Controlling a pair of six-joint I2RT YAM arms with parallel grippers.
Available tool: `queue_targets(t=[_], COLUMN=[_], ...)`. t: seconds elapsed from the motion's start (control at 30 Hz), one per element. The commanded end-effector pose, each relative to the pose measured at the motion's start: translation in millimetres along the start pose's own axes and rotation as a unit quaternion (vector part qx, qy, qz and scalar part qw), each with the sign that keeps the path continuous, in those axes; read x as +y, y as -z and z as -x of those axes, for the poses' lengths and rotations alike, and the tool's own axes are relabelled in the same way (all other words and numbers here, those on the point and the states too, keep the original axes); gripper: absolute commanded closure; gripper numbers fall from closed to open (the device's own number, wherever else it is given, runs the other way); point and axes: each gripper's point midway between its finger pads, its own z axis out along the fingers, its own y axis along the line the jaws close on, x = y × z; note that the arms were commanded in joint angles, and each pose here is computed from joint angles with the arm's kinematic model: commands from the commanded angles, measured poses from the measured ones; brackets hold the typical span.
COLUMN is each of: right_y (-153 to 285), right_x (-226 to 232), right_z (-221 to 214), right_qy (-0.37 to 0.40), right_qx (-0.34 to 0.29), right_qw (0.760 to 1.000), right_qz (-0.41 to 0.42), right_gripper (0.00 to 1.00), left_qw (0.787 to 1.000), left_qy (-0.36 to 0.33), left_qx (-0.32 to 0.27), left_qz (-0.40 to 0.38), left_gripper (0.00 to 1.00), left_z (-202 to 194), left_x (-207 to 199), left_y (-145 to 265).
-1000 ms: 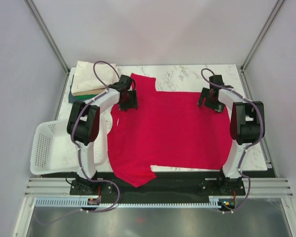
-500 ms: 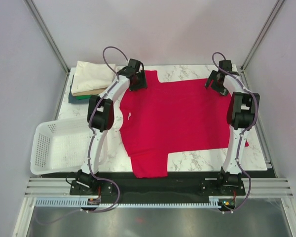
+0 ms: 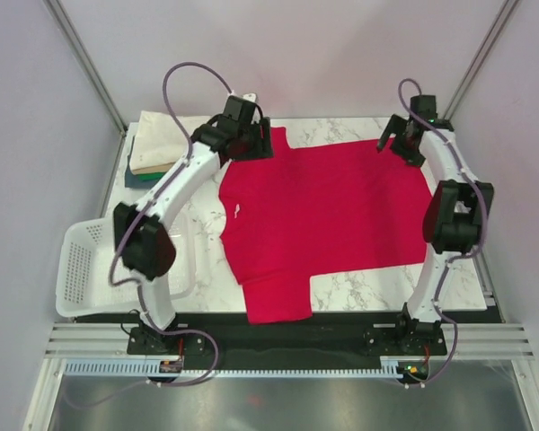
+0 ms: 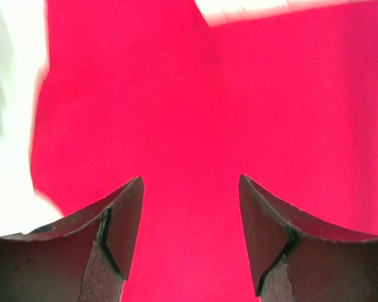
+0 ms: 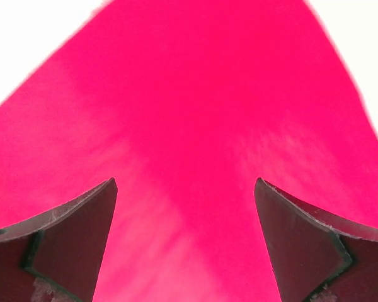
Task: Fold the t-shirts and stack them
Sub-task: Flatten the tshirt out
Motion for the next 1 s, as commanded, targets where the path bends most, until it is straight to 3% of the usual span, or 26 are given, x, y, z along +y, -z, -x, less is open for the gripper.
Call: queue_targets(t=[0.0, 0.13, 0.17, 0.2, 0.27, 0.37, 0.63, 0.87, 0.97], right_y=[107.9, 141.8, 148.8, 169.7, 169.4, 184.2, 198.8, 201.2, 202.8], right_x=[8.4, -14.3, -15.1, -12.1, -17.2, -21.0, -37.5, -44.8, -44.4], right_z=[37.9, -5.9, -14.5, -19.0, -51.4, -85.0, -135.8, -141.3, -141.2], right_qy=[0.01, 0.008, 0.005, 0.003, -0.003, -0.007, -0.01, -0.009, -0.011], right_qx=[-0.094, -0.085, -0.083, -0.097, -0.069, -0.061, -0.045, -0.046, -0.048], right_qw=[0.995, 0.996, 0.996, 0.994, 0.996, 0.994, 0.994, 0.995, 0.995], right_qz=[0.029, 0.02, 0.025, 0.047, 0.06, 0.087, 0.097, 0.086, 0.087], right_gripper=[0.02, 0.02, 0.02, 0.02, 0.02, 0.02, 0.02, 0.02, 0.02], left_qw=[0.999, 0.999, 0.998, 0.999, 0.996, 0.992, 0.979, 0.972, 0.974], left_qy=[-0.03, 0.015, 0.015, 0.013, 0.033, 0.046, 0.079, 0.087, 0.094], left_qx=[-0.018, 0.029, 0.059, 0.052, 0.082, 0.116, 0.181, 0.219, 0.205], left_qz=[-0.017, -0.007, 0.013, -0.007, 0.011, 0.01, 0.044, 0.022, 0.017], left_gripper=[0.3, 0.31, 0.31, 0.26, 0.14, 0.16, 0.2, 0.21, 0.25], left_z=[-37.5, -137.9, -178.9, -195.0, -241.8, -293.5, -374.1, -417.9, -423.8], left_x=[-25.4, -16.1, -0.2, -7.8, 7.5, 16.8, 33.4, 20.7, 15.0], left_y=[92.9, 133.4, 132.7, 152.4, 156.1, 168.2, 173.7, 171.8, 163.0])
